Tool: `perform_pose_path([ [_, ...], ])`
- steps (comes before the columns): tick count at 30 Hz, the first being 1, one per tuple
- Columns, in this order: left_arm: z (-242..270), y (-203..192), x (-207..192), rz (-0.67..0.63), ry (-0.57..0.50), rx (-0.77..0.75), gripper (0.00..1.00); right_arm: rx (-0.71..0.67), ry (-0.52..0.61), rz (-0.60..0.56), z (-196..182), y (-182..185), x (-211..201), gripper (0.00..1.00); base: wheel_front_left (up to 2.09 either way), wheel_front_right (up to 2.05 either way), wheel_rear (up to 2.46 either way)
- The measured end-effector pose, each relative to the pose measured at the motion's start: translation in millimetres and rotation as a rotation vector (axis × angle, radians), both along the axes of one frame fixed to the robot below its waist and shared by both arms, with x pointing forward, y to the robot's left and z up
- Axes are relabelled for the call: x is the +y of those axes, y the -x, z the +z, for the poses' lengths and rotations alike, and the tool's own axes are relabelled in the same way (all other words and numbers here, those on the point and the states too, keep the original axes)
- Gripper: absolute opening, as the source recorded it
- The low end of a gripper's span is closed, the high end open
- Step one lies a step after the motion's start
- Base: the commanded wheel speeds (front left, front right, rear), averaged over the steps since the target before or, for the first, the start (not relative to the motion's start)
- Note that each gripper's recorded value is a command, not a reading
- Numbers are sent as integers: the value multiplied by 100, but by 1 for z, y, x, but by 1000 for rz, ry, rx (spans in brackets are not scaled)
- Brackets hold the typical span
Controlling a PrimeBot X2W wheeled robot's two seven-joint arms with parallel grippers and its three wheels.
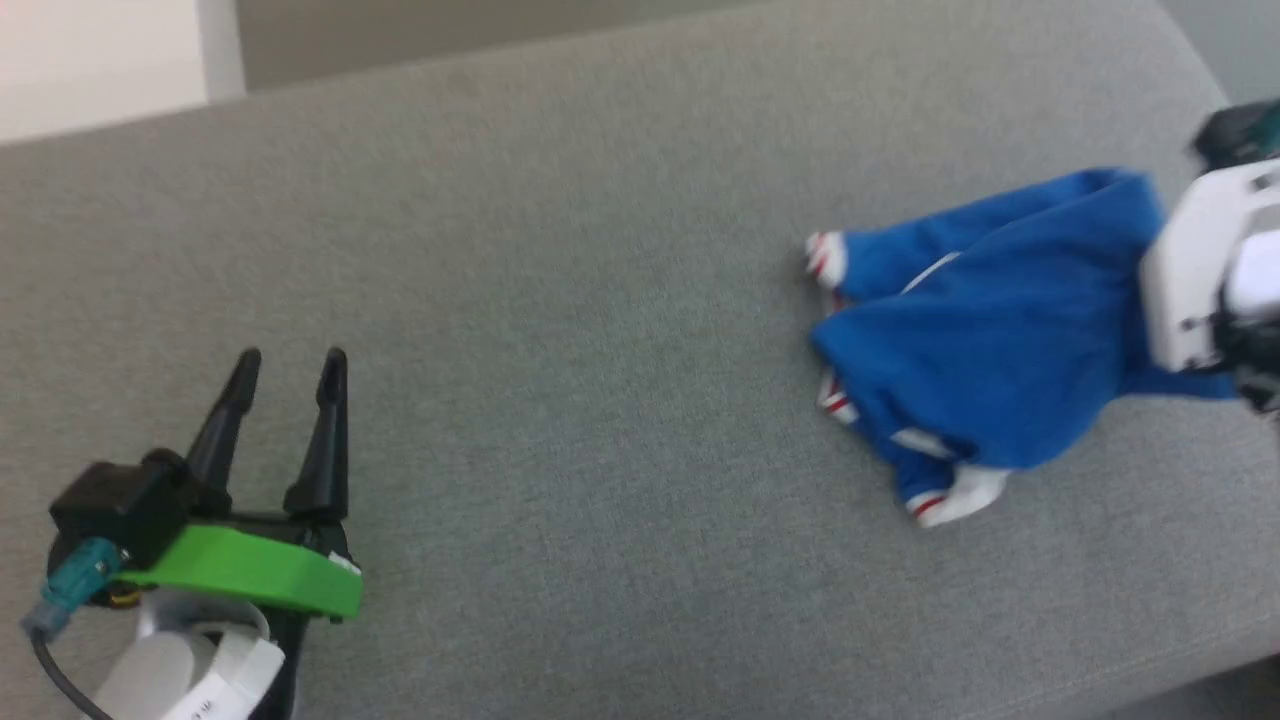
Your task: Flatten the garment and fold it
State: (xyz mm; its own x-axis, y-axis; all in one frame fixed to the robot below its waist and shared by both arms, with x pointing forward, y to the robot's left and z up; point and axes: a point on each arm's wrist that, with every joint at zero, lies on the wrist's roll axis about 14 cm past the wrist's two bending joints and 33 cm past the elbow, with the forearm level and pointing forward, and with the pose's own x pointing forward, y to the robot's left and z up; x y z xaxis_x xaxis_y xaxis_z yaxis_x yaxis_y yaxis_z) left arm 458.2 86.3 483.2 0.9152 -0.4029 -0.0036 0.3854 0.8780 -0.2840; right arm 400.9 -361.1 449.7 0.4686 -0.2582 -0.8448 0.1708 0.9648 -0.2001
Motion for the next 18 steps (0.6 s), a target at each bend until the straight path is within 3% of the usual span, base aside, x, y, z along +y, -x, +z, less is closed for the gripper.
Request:
perform_pose_path([
  [8,-31,-26,2,-27,-35,52,100,-7,100,-191,-7,2,-61,0,0,0,0],
  [18,-77,-41,12,-25,-72,138,100,16,184,-314,-31,3,-89,0,0,0,0],
])
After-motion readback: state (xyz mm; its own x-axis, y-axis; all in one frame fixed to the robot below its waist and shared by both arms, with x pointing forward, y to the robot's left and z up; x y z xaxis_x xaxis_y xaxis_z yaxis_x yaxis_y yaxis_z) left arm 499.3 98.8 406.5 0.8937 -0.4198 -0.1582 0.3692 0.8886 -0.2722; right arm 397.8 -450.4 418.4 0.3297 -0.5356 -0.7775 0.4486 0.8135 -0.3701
